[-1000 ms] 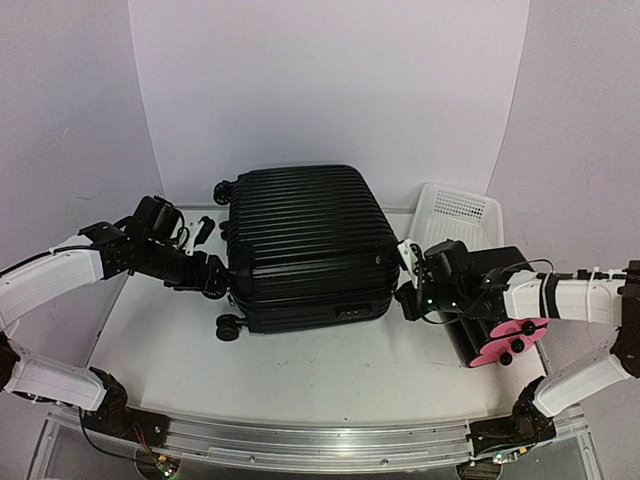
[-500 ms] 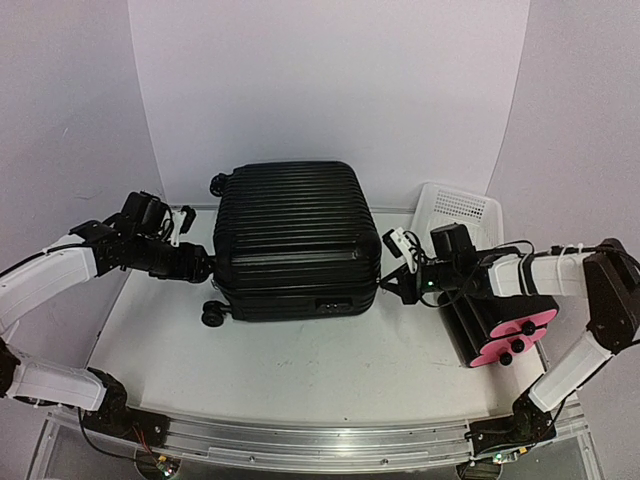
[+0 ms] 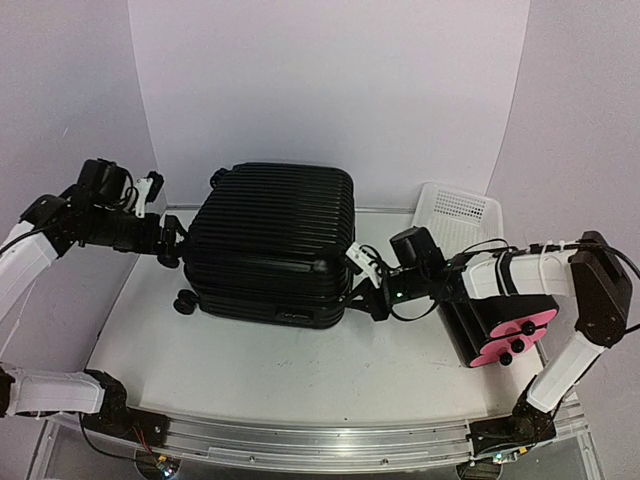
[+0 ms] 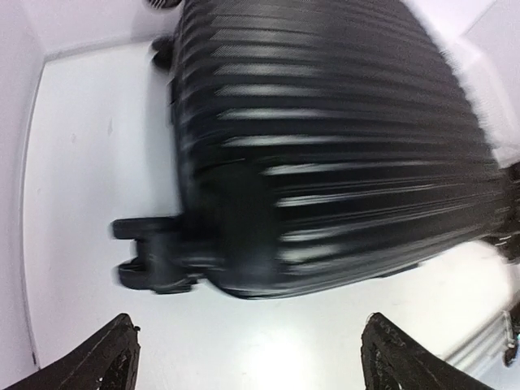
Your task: Open, take out, and arrange the luggage
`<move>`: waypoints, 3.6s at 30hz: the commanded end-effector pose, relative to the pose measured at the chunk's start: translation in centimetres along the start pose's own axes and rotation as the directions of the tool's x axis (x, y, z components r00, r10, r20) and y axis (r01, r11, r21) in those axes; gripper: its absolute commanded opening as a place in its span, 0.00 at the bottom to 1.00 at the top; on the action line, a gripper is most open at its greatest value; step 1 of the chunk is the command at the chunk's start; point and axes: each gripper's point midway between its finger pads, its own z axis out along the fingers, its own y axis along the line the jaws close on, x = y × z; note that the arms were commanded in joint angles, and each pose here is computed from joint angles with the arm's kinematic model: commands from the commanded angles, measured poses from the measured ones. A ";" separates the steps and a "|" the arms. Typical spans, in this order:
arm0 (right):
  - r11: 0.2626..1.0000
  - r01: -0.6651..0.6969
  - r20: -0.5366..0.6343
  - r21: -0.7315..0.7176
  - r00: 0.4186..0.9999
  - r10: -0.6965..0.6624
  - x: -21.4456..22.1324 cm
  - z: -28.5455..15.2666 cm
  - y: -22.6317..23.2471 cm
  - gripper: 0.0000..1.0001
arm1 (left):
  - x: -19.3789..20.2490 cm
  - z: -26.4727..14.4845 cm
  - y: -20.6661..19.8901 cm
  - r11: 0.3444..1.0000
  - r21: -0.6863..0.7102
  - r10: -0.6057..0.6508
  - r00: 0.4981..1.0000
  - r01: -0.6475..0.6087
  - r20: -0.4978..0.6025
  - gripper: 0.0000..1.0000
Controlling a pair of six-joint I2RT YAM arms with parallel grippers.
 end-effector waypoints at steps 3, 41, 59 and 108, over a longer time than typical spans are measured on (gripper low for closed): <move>0.997 0.033 0.274 -0.076 0.962 -0.011 -10.0 2.7 6.3 0.00 | -2.2 -5.5 -7.9 0.959 0.251 0.108 0.988 -0.134 0.114 0.99; 0.982 0.012 0.200 0.189 0.979 -0.050 -7.1 2.1 -3.7 0.00 | 6.7 8.5 -12.9 0.922 0.169 0.376 0.912 -0.349 -0.162 0.89; 0.973 0.177 0.260 0.149 0.942 -0.212 -12.4 4.5 -11.4 0.00 | 0.2 3.1 -14.2 0.920 0.261 0.321 0.944 -0.291 -0.080 0.97; 0.985 -0.048 0.240 0.167 0.971 0.007 -9.7 8.0 5.1 0.00 | -7.3 16.3 -14.2 0.920 0.315 0.295 0.941 -0.233 -0.164 0.75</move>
